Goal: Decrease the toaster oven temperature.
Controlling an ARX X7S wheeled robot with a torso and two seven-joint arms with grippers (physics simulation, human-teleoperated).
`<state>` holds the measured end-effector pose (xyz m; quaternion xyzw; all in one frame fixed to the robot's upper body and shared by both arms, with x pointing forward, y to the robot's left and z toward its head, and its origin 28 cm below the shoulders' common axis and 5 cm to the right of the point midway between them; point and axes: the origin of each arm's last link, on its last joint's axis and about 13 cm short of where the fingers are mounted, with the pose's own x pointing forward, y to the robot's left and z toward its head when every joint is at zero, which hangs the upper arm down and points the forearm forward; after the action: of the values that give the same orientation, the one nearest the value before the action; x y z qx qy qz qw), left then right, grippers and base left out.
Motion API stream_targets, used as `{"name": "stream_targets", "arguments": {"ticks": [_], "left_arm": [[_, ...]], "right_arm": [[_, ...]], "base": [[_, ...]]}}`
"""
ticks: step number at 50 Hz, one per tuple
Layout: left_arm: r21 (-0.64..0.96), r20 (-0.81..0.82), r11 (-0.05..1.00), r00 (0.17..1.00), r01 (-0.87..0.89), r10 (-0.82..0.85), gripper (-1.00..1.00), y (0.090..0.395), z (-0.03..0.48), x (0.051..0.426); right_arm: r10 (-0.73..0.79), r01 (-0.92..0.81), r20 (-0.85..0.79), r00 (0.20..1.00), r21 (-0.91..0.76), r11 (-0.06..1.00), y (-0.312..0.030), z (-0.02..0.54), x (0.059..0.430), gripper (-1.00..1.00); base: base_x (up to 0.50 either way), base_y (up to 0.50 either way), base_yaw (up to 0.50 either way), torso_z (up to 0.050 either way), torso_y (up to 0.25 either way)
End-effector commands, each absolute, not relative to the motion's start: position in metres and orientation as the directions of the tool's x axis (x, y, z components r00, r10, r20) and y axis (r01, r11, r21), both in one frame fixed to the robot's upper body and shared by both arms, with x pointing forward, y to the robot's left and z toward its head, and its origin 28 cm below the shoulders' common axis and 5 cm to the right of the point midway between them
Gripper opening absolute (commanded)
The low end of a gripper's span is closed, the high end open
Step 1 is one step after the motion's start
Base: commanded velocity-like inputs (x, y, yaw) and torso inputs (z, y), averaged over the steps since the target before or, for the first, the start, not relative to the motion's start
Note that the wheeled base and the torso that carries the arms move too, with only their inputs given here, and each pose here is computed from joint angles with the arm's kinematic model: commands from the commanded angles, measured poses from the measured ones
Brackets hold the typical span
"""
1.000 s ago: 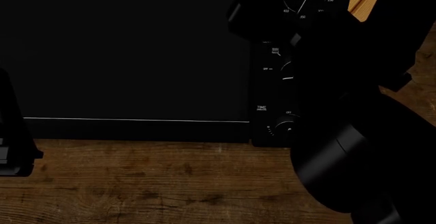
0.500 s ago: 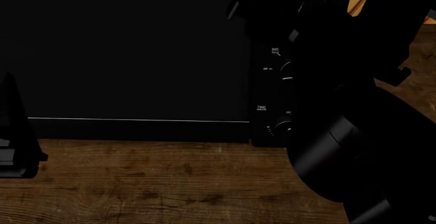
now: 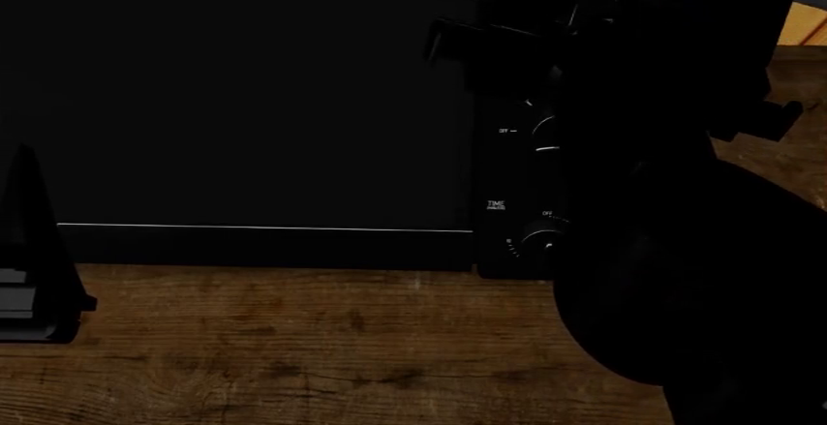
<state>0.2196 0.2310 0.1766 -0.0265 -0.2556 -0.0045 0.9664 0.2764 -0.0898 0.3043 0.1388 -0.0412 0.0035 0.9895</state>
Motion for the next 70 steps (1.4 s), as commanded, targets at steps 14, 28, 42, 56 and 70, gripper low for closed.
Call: {"name": "stream_targets", "arguments": {"ticks": [14, 28, 42, 56, 70], "left_arm": [[-0.059, 0.491, 0.998, 0.871, 0.027, 0.005, 1.0, 0.23, 0.176, 0.219], [-0.058, 0.488, 0.998, 0.873, 0.028, 0.004, 1.0, 0.23, 0.175, 0.22], [-0.056, 0.484, 0.998, 0.875, 0.024, 0.006, 1.0, 0.229, 0.174, 0.22], [-0.059, 0.482, 0.998, 0.876, 0.018, 0.012, 1.0, 0.23, 0.173, 0.218], [-0.063, 0.48, 0.998, 0.877, 0.012, 0.019, 1.0, 0.232, 0.172, 0.219]], "right_arm": [[-0.042, 0.042, 0.035, 0.999, -0.006, 0.999, -0.097, 0.305, 0.278, -1.0], [-0.051, 0.055, 0.029, 0.998, -0.18, 0.982, -0.101, 0.305, 0.282, -1.0], [-0.054, 0.054, 0.009, 0.998, -0.33, 0.942, -0.106, 0.305, 0.29, -1.0], [-0.074, 0.063, -0.007, 0.997, -0.463, 0.884, -0.11, 0.308, 0.295, -1.0], [-0.066, 0.037, -0.029, 0.997, -0.577, 0.816, -0.11, 0.308, 0.299, -1.0]], "base": [[0.0, 0.0, 0.0, 0.0, 0.0], [0.0, 0.0, 0.0, 0.0, 0.0], [0.01, 0.0, 0.0, 0.0, 0.0], [0.01, 0.0, 0.01, 0.0, 0.0], [0.01, 0.0, 0.01, 0.0, 0.0]]}}
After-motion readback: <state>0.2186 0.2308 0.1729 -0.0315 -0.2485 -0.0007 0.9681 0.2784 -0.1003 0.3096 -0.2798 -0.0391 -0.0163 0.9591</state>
